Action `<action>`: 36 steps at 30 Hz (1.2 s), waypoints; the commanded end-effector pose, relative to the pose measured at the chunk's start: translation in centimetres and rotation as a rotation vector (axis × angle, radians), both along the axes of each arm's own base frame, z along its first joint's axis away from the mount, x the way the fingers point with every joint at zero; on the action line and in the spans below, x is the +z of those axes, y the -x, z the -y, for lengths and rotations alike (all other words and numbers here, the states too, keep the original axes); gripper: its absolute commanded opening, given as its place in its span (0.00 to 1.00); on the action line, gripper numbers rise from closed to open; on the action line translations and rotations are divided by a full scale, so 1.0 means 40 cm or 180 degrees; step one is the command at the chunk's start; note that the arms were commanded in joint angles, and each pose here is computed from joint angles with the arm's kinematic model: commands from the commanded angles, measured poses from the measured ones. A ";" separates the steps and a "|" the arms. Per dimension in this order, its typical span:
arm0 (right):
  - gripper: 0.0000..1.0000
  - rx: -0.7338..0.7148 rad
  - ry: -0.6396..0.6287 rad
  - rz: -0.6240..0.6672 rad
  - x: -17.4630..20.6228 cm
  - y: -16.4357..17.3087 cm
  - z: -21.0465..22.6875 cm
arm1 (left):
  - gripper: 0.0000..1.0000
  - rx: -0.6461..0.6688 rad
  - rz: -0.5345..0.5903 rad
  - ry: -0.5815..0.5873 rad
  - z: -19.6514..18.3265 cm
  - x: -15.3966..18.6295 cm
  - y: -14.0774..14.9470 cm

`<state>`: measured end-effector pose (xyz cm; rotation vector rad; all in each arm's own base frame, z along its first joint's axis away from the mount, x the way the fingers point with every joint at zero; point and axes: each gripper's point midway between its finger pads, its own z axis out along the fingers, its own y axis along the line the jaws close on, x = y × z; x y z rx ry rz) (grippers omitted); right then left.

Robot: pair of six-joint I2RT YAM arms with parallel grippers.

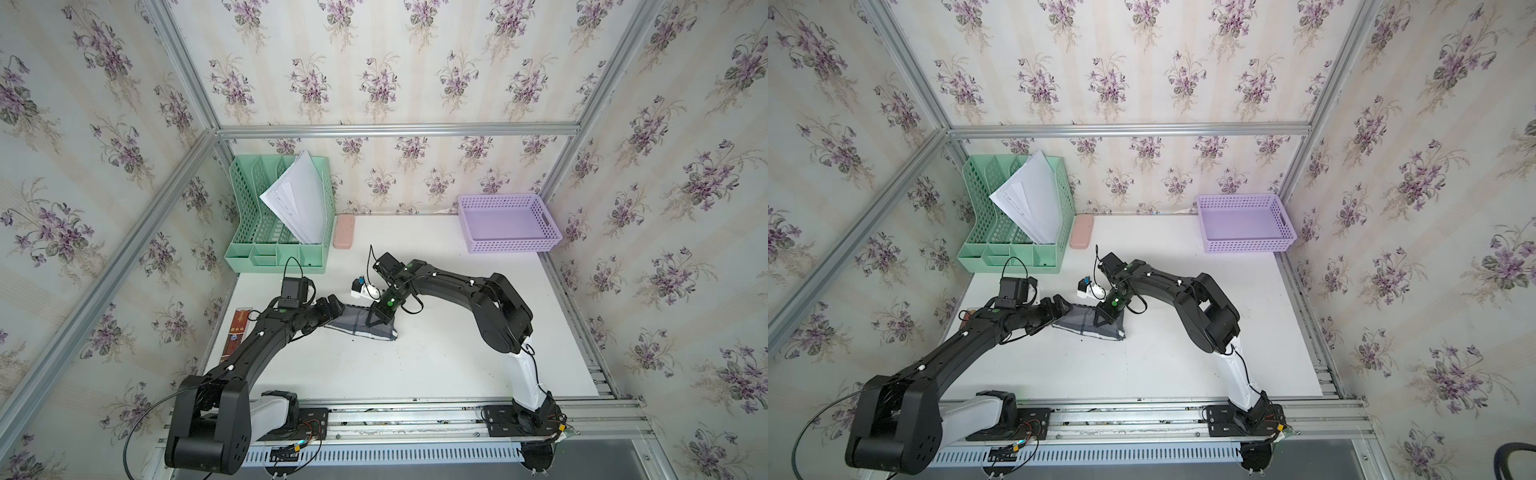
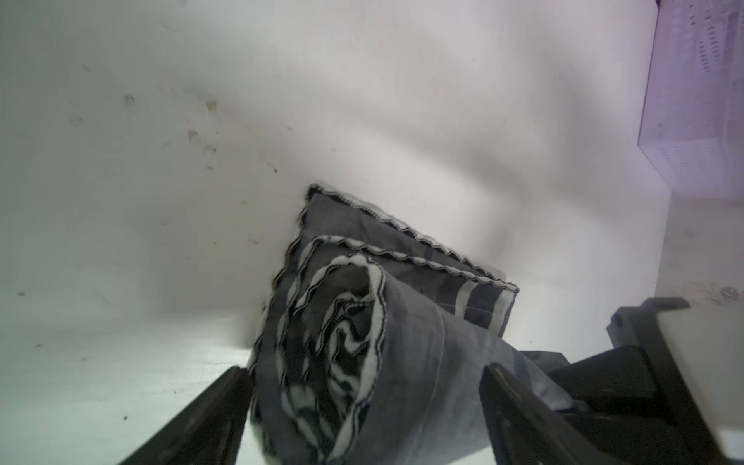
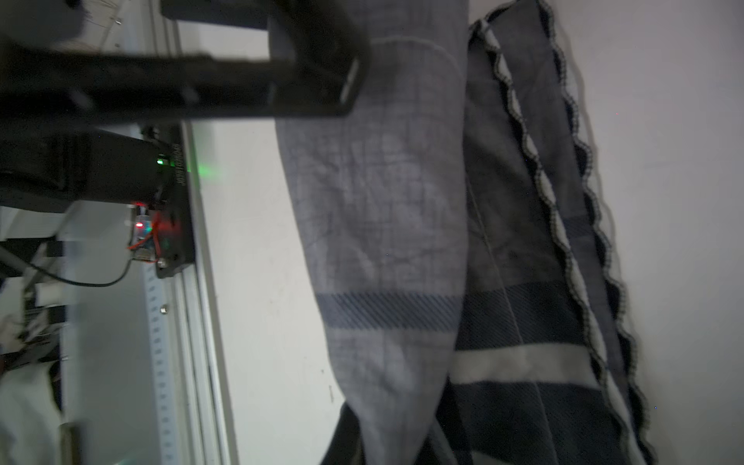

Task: Roll up the pillowcase
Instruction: Roll the pillowcase at the center of the board, then pick up the pillowcase from the center of the board.

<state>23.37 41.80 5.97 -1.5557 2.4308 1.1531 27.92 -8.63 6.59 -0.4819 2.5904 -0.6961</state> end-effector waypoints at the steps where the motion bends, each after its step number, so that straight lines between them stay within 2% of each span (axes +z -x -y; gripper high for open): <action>1: 0.05 -0.0049 -0.0055 -0.0625 0.019 0.042 0.000 | 0.82 -0.0098 0.0125 0.0123 0.023 -0.003 -0.016; 2: 0.14 -0.0062 -0.0027 -0.0632 0.013 0.040 0.000 | 0.77 -0.0108 0.0097 0.0095 0.021 -0.014 -0.016; 6: 0.36 -0.0240 0.0148 -0.0333 -0.011 0.004 0.012 | 0.57 -0.0053 -0.0107 -0.0129 -0.006 -0.054 -0.009; 7: 0.43 -0.0287 0.0134 -0.0162 0.001 -0.013 0.013 | 0.56 -0.0046 -0.0147 -0.0166 -0.010 -0.060 -0.008; 8: 0.88 -0.0361 0.0109 0.0055 0.021 -0.030 0.015 | 0.56 -0.0051 -0.0177 -0.0177 -0.011 -0.064 -0.007; 9: 1.00 -0.0441 0.0061 0.0278 0.042 -0.049 0.019 | 0.56 -0.0051 -0.0188 -0.0180 -0.011 -0.065 -0.007; 12: 1.00 -0.0705 -0.0163 0.1353 0.156 -0.099 0.032 | 0.57 -0.0051 -0.0209 -0.0182 -0.011 -0.068 -0.007; 14: 1.00 -0.0781 -0.0197 0.2445 0.215 -0.090 0.046 | 0.58 -0.0057 -0.0209 -0.0179 -0.010 -0.067 -0.009; 15: 1.00 -0.0691 -0.0233 0.2886 0.230 -0.066 0.045 | 0.58 -0.0062 -0.0230 -0.0181 -0.009 -0.069 -0.007; 17: 1.00 -0.0205 -0.0201 0.3775 0.210 0.024 0.044 | 0.58 -0.0070 -0.0242 -0.0189 -0.010 -0.069 -0.011; 19: 1.00 0.0197 -0.0104 0.4246 0.169 0.085 0.037 | 0.59 -0.0073 -0.0256 -0.0192 -0.010 -0.070 -0.011; 21: 1.00 0.0263 0.0060 0.4379 0.140 0.092 0.023 | 0.59 -0.0078 -0.0255 -0.0194 -0.010 -0.068 -0.013; 25: 1.00 0.0229 0.0253 0.4431 0.097 0.072 -0.003 | 0.60 -0.0080 -0.0227 -0.0200 -0.010 -0.061 -0.014; 28: 1.00 0.0379 0.0414 0.4430 0.042 0.063 -0.019 | 0.61 -0.0084 -0.0225 -0.0203 -0.010 -0.061 -0.014; 32: 0.96 0.0728 0.0563 0.4205 -0.041 0.084 -0.027 | 0.62 -0.0101 -0.0217 -0.0227 -0.012 -0.058 -0.018; 36: 0.94 0.0860 0.0506 0.3985 -0.072 0.111 -0.034 | 0.62 -0.0101 -0.0217 -0.0227 -0.011 -0.059 -0.024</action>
